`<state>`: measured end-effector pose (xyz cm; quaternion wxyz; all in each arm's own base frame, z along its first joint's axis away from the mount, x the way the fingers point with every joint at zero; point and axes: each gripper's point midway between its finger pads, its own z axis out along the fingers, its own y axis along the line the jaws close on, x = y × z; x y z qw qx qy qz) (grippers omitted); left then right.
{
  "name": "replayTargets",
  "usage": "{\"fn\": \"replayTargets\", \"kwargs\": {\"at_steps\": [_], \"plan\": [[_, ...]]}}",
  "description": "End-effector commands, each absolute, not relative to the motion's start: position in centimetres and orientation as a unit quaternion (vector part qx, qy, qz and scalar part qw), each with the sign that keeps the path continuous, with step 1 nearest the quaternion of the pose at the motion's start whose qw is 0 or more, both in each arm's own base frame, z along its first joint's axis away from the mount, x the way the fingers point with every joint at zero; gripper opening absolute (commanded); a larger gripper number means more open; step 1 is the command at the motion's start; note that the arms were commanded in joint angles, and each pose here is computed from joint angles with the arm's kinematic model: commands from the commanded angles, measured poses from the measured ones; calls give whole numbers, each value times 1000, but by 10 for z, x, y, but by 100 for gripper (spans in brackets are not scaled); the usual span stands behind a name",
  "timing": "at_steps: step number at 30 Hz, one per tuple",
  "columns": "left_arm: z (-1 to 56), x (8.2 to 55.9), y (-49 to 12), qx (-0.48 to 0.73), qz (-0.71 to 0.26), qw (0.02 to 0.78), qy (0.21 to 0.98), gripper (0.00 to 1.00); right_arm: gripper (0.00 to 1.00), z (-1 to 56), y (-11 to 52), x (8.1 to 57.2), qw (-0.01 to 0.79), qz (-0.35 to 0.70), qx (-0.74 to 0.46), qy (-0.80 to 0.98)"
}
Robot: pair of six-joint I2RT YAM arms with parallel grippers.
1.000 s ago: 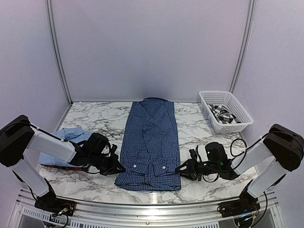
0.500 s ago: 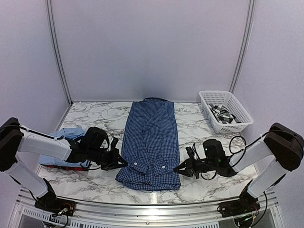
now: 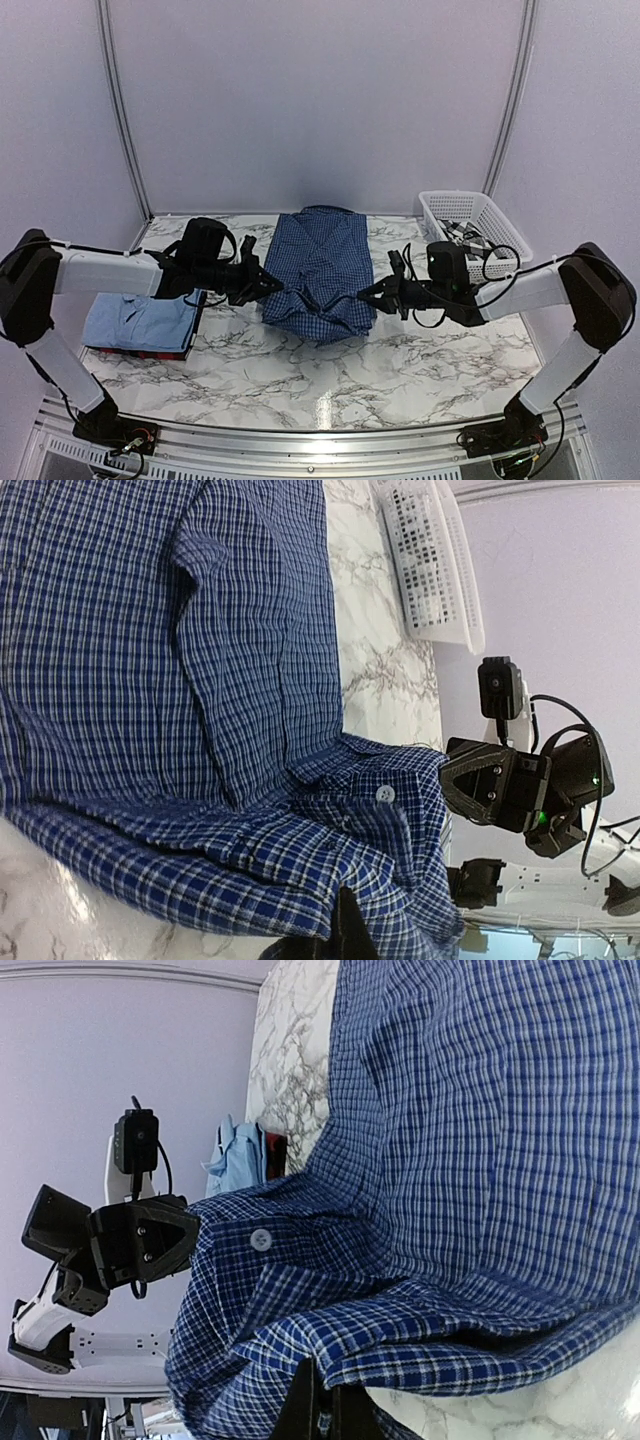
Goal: Fold and stack the long sleeve shirts
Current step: Fold the rectangle-folded shirt at the center of the board.
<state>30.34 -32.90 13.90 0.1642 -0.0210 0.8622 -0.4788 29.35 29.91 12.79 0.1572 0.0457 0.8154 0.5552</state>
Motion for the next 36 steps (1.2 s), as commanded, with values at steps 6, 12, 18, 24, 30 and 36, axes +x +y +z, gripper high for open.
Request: {"fn": "replayTargets", "kwargs": {"at_steps": [6,12,18,24,30,36], "plan": [[143,405,-332,-57,-496,204,842,0,0,124,299,392,203,557,63,803],[124,442,-319,-95,-486,218,841,0,0,104,296,428,203,561,86,798],[110,457,-315,-109,-481,220,842,0,0,97,289,442,211,557,108,796],[117,460,-312,-113,-485,225,837,0,0,103,278,450,224,551,118,795],[98,459,-302,-127,-474,214,844,0,0,96,271,453,224,543,127,799],[92,461,-303,-124,-472,212,847,0,0,92,270,459,222,541,124,802]]}}
